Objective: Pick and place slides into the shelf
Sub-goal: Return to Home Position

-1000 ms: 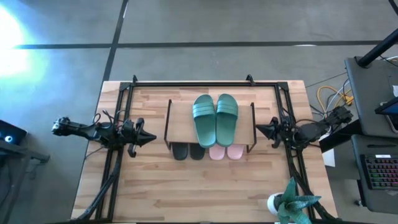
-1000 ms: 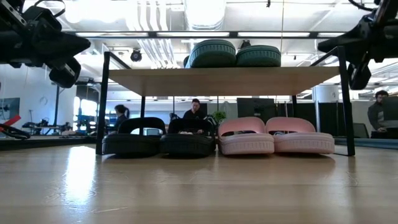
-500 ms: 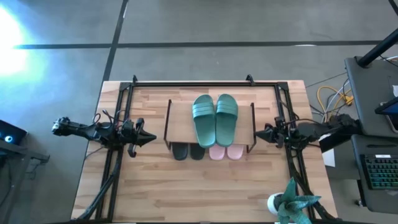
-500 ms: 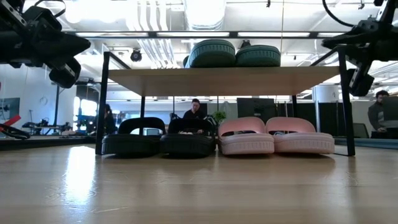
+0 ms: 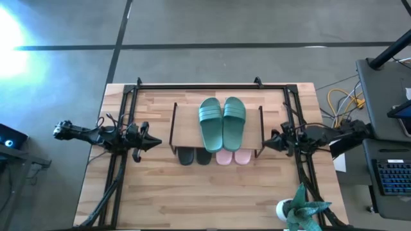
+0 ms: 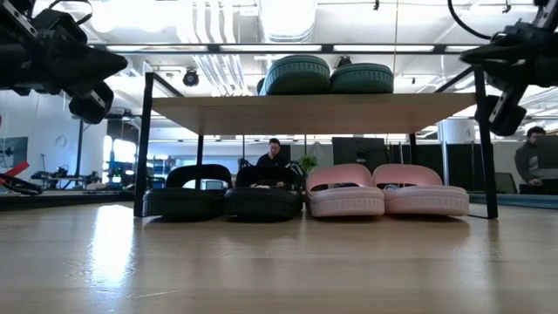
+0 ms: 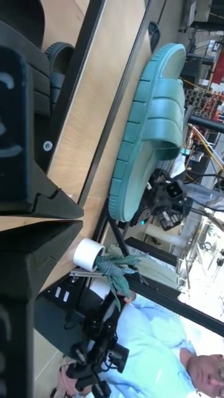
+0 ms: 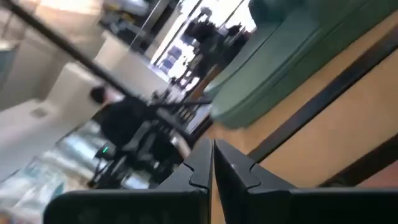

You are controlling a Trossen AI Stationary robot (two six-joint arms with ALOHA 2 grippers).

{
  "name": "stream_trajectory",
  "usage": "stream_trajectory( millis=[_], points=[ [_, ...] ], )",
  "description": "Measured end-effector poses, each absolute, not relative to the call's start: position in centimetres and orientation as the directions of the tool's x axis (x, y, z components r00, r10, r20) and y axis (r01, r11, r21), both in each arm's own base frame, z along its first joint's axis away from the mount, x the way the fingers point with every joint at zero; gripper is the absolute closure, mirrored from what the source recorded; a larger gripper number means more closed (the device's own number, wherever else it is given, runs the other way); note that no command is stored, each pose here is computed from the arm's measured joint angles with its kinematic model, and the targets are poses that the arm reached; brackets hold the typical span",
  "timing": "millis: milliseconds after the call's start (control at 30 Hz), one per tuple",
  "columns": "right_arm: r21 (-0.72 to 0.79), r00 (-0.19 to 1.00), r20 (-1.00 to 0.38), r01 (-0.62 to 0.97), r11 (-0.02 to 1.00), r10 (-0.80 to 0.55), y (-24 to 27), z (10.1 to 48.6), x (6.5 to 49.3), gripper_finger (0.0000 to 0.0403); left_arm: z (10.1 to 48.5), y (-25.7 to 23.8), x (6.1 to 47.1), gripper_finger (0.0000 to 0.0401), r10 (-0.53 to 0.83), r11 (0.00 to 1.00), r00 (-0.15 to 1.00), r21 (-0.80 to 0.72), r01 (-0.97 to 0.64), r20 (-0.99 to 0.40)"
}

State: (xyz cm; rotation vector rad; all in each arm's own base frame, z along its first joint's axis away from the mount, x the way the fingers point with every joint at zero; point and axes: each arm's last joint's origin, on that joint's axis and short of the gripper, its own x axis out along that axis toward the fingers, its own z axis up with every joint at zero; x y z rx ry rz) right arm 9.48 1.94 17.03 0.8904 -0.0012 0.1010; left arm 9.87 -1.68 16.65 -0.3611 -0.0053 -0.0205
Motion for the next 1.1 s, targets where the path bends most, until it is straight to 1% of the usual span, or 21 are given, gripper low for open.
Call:
stream_trajectory(
  millis=[133,167,200,233,300,367,400,467,533,600,733,867,967,1100],
  points=[
    [0.779,0.978,0.055,-0.168,0.604,0.201,2.04,17.13,9.48,0.0394,16.68,-1.68,9.86,0.0399,-0.018,0.935,1.0,-0.354,0.021,0.012],
    [0.772,0.976,0.06,-0.178,0.61,0.21,1.99,17.17,9.49,0.0394,16.7,-1.68,9.86,0.0399,-0.018,0.935,1.0,-0.354,0.022,0.014],
    [0.746,0.975,0.059,-0.187,0.639,0.216,1.94,17.17,9.5,0.0394,16.7,-1.68,9.86,0.0399,-0.019,0.935,1.0,-0.354,0.022,0.015],
    [0.702,0.974,0.057,-0.196,0.685,0.221,1.89,17.15,9.51,0.0394,16.71,-1.68,9.87,0.0399,-0.018,0.935,1.0,-0.355,0.023,0.015],
    [0.568,0.974,0.056,-0.213,0.795,0.221,1.82,17.14,9.52,0.0394,16.71,-1.68,9.87,0.0399,-0.018,0.935,1.0,-0.355,0.023,0.016],
    [0.385,0.976,0.056,-0.214,0.898,0.209,1.76,17.14,9.53,0.0394,16.72,-1.68,9.87,0.0399,-0.019,0.935,1.0,-0.355,0.023,0.017],
    [0.302,0.98,0.058,-0.198,0.932,0.19,1.71,17.16,9.54,0.0394,16.73,-1.68,9.87,0.0399,-0.019,0.935,1.0,-0.355,0.024,0.017],
    [0.184,0.986,0.085,-0.157,0.97,0.143,1.57,17.41,9.55,0.0394,16.73,-1.68,9.87,0.0399,-0.019,0.935,1.0,-0.355,0.024,0.018],
    [0.119,0.989,0.12,-0.103,0.988,0.088,1.41,17.75,9.53,0.0394,16.73,-1.68,9.88,0.0399,-0.019,0.935,1.0,-0.355,0.024,0.018],
    [0.069,0.992,0.123,-0.047,0.997,0.038,1.26,17.78,9.53,0.0394,16.73,-1.69,9.89,0.0399,-0.019,0.935,1.0,-0.355,0.023,0.017],
    [0.033,0.994,0.109,0.011,0.999,-0.014,1.12,17.65,9.56,0.0394,16.74,-1.69,9.89,0.0399,-0.019,0.935,1.0,-0.355,0.024,0.018],
    [0.07,0.996,0.084,-0.001,0.998,-0.005,1.14,17.41,9.58,0.0394,16.73,-1.69,9.9,0.0399,-0.019,0.935,1.0,-0.355,0.024,0.017],
    [0.067,0.998,0.038,-0.043,0.997,0.041,1.27,16.95,9.6,0.0394,16.73,-1.69,9.9,0.0399,-0.019,0.935,1.0,-0.355,0.024,0.017],
    [0.017,0.991,0.035,-0.133,0.991,0.132,1.4,16.96,9.6,0.0394,16.73,-1.69,9.9,0.0399,-0.019,0.935,1.0,-0.355,0.024,0.016]
  ],
)
